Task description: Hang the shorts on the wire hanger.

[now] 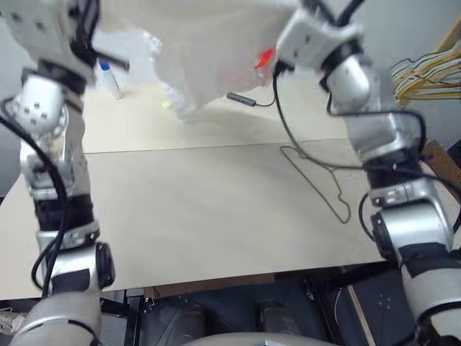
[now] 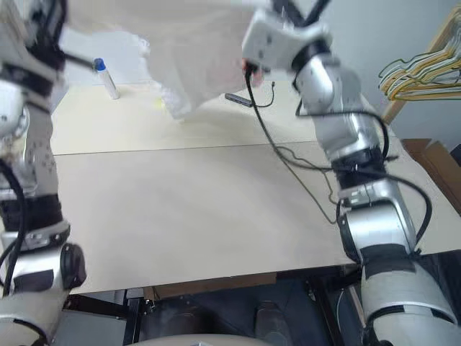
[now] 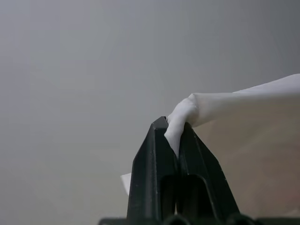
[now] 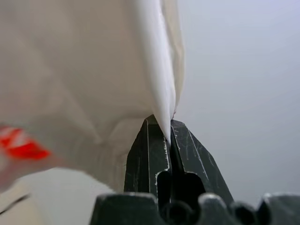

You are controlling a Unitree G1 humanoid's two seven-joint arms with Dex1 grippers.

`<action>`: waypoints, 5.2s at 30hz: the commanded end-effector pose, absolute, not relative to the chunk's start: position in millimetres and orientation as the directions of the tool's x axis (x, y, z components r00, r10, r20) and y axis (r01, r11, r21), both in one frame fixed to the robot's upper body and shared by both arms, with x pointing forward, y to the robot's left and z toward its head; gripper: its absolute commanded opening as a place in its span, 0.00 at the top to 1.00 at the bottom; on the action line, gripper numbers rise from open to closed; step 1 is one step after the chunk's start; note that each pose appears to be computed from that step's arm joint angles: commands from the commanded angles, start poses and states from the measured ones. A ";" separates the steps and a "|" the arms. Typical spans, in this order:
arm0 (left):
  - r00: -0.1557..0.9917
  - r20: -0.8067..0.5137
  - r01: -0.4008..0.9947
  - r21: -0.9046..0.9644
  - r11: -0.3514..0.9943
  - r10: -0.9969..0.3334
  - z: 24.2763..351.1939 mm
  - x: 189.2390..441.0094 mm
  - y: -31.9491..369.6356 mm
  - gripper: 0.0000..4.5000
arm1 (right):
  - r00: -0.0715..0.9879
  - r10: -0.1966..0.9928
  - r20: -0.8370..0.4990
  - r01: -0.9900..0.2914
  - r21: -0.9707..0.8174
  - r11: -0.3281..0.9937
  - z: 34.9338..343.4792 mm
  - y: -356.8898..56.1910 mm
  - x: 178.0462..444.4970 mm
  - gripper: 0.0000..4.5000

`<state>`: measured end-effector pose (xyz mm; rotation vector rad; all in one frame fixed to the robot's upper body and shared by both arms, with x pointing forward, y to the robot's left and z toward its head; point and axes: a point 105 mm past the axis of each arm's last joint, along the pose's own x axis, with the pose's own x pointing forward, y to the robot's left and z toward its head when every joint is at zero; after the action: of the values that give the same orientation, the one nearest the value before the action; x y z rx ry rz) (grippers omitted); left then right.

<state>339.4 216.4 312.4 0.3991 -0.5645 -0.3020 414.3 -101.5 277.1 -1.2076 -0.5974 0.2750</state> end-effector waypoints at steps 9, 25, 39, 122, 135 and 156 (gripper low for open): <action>0.661 -0.366 0.744 0.439 0.505 -0.655 171.9 245.4 216.9 1.00 | 0.664 0.682 -0.305 -0.350 -0.934 -0.077 142.1 -96.7 356.6 1.00; 0.382 -0.743 0.924 0.307 0.228 -0.550 114.3 191.6 217.2 1.00 | 0.329 0.651 -0.684 -0.641 -0.668 -0.378 101.4 -103.1 282.1 1.00; 0.416 -0.697 0.908 0.353 0.225 -0.584 136.0 208.4 223.1 0.22 | 0.317 0.722 -0.615 -0.799 -0.583 -0.146 134.3 -120.6 275.8 0.00; 0.776 0.292 0.565 -0.717 0.409 -0.560 236.5 344.4 92.3 0.00 | 0.666 0.743 -0.074 -0.634 -0.581 0.511 202.2 -79.5 318.1 1.00; 0.814 0.221 0.507 -0.723 0.470 -0.537 222.7 354.8 89.8 0.88 | 0.707 0.703 -0.077 -0.582 -0.628 0.517 195.6 -80.9 322.0 1.00; 0.703 0.392 0.711 -0.410 0.571 -0.593 253.4 343.5 137.4 1.00 | 0.583 0.807 -0.099 -0.720 -0.522 0.456 209.7 -87.7 305.7 0.13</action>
<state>355.5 132.3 232.3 -0.5898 -0.1328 -0.6779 309.7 -80.6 192.3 -0.6049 -0.1564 0.9279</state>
